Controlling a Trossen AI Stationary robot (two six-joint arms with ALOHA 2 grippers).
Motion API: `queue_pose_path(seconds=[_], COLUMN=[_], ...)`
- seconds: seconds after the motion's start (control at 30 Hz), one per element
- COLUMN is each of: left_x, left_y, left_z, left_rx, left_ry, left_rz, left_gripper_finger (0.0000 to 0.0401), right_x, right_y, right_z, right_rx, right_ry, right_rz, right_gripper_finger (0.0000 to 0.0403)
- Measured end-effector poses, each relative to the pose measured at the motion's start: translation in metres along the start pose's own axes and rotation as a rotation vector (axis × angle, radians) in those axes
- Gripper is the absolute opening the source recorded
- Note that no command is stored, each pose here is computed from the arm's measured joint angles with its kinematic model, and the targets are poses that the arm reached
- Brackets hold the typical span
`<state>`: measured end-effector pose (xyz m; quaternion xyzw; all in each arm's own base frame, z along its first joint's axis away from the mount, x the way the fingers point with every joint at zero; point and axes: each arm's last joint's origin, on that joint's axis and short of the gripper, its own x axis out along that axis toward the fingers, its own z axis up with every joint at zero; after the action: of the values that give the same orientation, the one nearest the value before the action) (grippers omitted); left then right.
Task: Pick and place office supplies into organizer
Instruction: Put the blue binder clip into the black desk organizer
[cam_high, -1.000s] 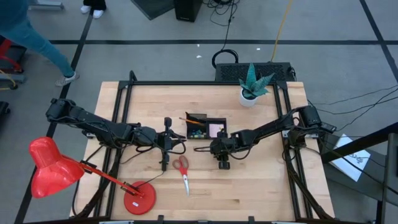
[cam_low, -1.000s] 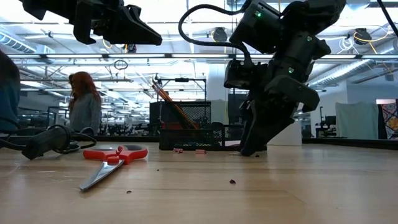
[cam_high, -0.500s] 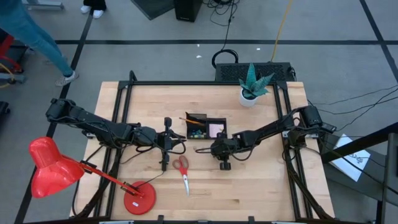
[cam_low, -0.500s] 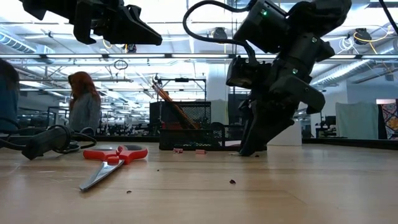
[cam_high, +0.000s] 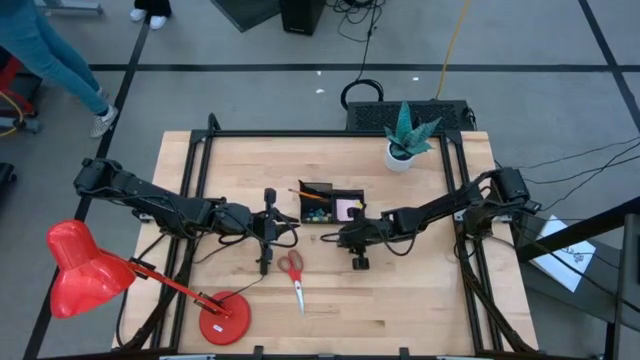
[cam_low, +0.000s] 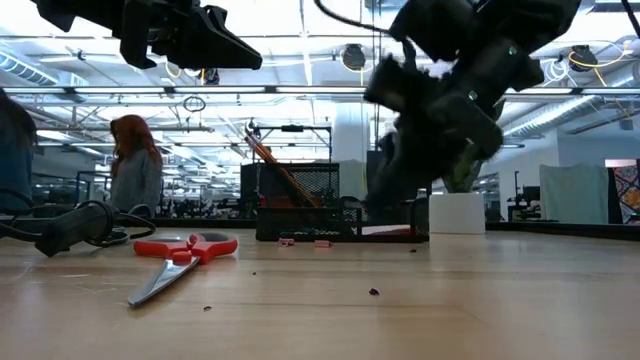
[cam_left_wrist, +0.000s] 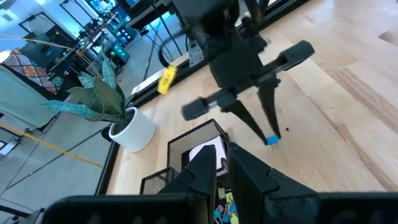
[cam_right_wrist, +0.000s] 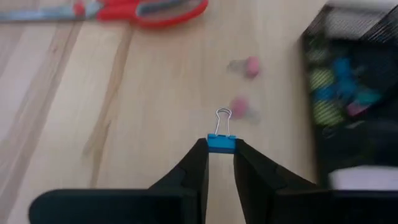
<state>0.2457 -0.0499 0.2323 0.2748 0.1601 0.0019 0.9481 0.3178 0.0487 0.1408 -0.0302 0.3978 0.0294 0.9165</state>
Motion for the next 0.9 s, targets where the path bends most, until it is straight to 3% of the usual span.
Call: queue_pose_path(seconds=[0.53,0.9], left_x=[0.0,0.0], left_y=[0.001,0.002], left_z=[0.002,0.006], left_rx=[-0.006,-0.006], left_ry=[-0.02,-0.058], left_rz=[0.01,0.027], left_gripper_finger=[0.0049,0.0049], right_x=[-0.008,0.017], right_y=[-0.031,-0.043], right_z=[0.029,0.048], right_rx=[0.03,0.003], right_ry=[-0.264,-0.184], right_rz=[-0.14,-0.165], right_gripper_finger=[0.0054,0.0054])
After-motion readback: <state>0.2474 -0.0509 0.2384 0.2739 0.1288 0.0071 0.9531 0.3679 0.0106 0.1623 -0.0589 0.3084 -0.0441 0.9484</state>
